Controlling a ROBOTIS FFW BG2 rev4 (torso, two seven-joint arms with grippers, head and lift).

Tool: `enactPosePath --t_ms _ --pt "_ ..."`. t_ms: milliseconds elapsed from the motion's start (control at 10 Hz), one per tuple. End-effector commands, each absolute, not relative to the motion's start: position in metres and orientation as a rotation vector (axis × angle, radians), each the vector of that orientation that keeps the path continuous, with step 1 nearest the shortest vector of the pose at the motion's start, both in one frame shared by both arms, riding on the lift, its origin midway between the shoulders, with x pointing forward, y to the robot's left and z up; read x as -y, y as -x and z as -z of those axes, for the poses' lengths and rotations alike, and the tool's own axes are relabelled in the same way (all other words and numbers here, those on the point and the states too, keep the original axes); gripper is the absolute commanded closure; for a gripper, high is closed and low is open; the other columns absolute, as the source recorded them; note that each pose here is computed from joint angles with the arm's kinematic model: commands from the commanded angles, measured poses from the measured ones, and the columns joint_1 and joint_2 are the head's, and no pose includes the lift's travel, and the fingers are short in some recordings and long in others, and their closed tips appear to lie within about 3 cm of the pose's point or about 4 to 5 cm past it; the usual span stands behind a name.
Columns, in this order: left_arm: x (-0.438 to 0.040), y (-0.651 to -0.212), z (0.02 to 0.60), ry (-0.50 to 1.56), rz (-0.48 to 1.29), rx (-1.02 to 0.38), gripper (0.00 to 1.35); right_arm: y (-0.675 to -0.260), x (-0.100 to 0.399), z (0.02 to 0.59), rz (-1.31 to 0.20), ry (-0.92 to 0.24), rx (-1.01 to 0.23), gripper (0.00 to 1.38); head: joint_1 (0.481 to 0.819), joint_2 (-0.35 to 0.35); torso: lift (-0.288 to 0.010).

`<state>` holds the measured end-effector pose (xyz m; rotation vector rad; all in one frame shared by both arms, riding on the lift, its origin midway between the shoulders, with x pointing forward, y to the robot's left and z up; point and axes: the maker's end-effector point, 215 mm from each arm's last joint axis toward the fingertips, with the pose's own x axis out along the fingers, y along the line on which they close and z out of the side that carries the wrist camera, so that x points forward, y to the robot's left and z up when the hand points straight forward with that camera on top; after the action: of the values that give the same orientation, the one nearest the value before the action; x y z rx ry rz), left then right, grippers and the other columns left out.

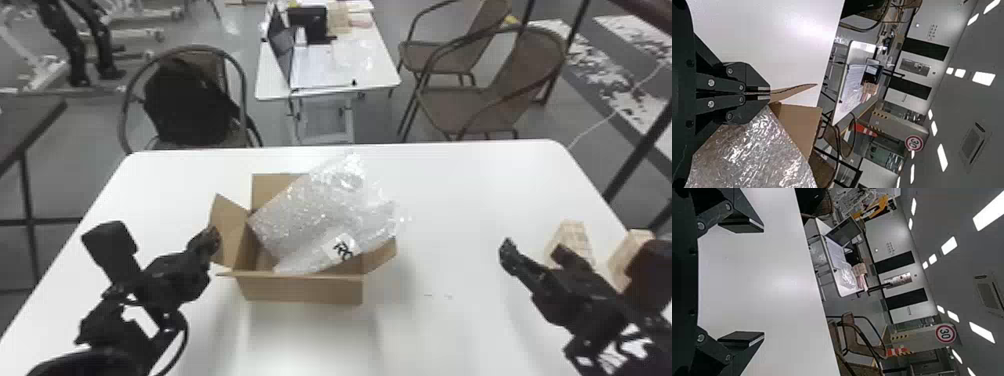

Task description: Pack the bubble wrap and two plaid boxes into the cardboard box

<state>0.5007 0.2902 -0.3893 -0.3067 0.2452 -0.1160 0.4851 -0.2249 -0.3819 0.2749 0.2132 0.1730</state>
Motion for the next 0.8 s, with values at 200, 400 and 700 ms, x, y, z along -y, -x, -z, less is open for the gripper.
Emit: enactPosePath --t_ms 200,400,700 --pt "-0.291 -0.499 0.390 0.309 0.113 -0.247 1.19 -0.463 0.236 0.418 -0.135 -0.224 -0.243 0.32 0.695 0.070 -0.090" --pt "-0.291 -0.498 0.390 0.310 0.113 -0.246 1.19 -0.453 0.240 0.426 -0.112 -0.189 -0.241 0.32 0.695 0.064 -0.090" --pt "-0.294 -0.497 0.391 0.309 0.111 -0.247 1.19 -0.436 0.271 0.439 0.016 -0.077 -0.254 0.32 0.695 0.044 -0.090"
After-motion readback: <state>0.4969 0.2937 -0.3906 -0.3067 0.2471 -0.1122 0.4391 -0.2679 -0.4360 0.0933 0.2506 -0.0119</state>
